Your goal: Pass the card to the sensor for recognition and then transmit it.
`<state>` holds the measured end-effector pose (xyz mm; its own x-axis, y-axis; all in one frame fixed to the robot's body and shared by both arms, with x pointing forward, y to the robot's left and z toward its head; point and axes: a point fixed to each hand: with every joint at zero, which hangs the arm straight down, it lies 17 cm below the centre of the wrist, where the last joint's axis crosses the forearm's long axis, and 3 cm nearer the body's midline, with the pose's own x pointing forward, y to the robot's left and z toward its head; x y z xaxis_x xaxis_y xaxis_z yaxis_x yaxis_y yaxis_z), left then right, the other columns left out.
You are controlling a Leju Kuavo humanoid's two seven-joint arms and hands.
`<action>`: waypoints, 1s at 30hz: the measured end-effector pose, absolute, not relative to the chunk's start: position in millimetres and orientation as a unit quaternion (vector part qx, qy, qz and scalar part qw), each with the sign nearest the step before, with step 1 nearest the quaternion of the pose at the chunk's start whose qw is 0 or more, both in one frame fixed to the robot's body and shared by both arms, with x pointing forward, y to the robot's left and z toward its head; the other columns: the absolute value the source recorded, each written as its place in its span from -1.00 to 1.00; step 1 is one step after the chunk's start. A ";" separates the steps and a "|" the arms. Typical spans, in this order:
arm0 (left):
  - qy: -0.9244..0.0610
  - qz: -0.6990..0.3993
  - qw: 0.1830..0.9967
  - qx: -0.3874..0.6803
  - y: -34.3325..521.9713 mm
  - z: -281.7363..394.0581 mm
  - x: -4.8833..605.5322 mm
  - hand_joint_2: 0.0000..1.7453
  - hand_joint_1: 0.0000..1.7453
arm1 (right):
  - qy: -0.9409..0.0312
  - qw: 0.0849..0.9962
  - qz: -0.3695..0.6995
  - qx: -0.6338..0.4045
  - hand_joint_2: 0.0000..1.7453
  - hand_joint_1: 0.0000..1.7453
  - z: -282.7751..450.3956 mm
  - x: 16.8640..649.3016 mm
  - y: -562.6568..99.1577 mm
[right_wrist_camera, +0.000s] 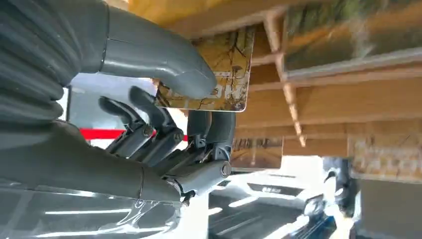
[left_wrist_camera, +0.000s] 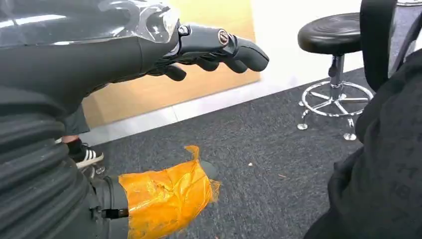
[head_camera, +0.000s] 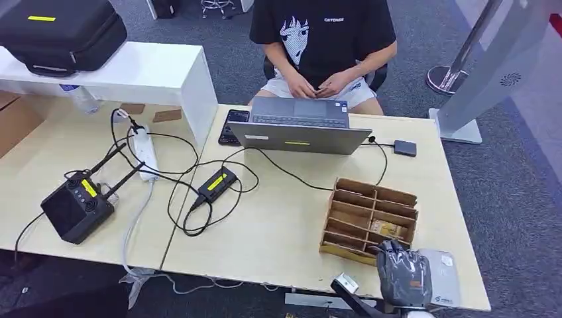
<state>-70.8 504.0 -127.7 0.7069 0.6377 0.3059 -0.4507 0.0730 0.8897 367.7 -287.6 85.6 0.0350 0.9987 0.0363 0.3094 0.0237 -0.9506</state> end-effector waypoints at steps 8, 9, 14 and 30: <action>0.096 0.376 0.728 0.565 501.4 -128.3 -74.2 1.00 -1.00 | -0.656 0.315 0.320 -0.607 1.00 1.00 200.0 352.9 -265.0; 0.096 0.375 0.728 0.565 501.4 -128.3 -74.3 1.00 -1.00 | -0.665 0.301 0.309 -0.609 1.00 1.00 215.2 349.5 -262.7; 0.098 0.376 0.728 0.565 501.0 -128.4 -74.5 1.00 -1.00 | -0.706 0.236 0.243 -0.622 1.00 1.00 292.9 325.2 -253.0; 0.025 0.337 0.736 0.586 512.7 -126.0 -50.2 1.00 -1.00 | -0.787 0.259 0.198 -0.524 1.00 1.00 342.2 435.8 -200.7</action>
